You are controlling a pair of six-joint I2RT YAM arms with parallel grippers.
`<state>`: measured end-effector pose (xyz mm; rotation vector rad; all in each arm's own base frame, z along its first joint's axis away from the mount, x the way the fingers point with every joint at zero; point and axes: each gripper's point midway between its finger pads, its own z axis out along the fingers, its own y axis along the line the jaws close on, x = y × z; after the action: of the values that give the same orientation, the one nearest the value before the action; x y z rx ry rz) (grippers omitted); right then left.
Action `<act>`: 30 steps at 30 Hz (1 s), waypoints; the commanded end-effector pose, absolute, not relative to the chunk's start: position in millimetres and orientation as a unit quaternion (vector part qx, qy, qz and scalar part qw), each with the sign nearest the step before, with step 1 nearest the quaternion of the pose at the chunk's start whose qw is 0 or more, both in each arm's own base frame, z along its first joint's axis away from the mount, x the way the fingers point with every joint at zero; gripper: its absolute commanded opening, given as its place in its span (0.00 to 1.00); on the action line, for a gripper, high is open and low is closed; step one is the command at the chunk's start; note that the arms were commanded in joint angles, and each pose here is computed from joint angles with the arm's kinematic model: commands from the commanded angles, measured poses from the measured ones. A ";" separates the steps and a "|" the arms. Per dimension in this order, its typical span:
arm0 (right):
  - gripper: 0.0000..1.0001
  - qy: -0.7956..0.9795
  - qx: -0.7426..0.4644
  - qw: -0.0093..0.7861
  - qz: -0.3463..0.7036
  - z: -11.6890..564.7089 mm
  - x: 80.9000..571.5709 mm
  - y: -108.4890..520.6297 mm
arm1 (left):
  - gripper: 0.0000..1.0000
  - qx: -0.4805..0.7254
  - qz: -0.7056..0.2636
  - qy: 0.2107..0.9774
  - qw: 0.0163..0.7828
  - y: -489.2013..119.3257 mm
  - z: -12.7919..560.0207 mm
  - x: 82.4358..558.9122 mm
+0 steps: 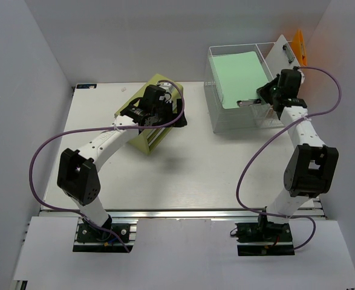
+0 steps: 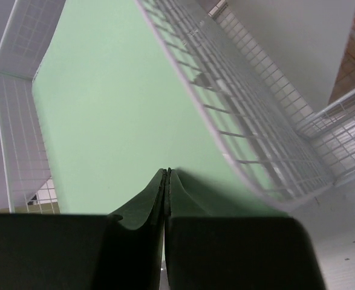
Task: Organize the desk
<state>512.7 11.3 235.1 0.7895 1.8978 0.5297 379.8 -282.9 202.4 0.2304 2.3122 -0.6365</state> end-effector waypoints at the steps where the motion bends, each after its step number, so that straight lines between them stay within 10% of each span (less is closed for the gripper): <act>1: 0.00 0.803 0.302 0.487 0.162 228.7 517.2 12.5 | 0.98 0.082 -0.252 0.886 0.381 -276.7 223.3 378.9; 12: 0.03 0.743 0.240 0.605 0.155 368.2 514.5 8.3 | 0.98 0.085 -0.242 0.875 0.411 -273.4 246.0 387.5; 19: 0.89 0.765 0.172 0.598 0.164 376.4 421.2 24.3 | 0.98 0.060 -0.181 0.876 0.443 -244.6 280.0 391.3; 30: 0.89 0.862 0.174 0.472 0.054 262.1 277.3 0.5 | 0.98 -0.049 -0.094 0.912 0.397 -179.1 266.9 350.5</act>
<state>305.9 13.1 299.3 0.4317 1.9753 0.2511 376.0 -212.4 274.2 -0.0152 2.2547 -0.3271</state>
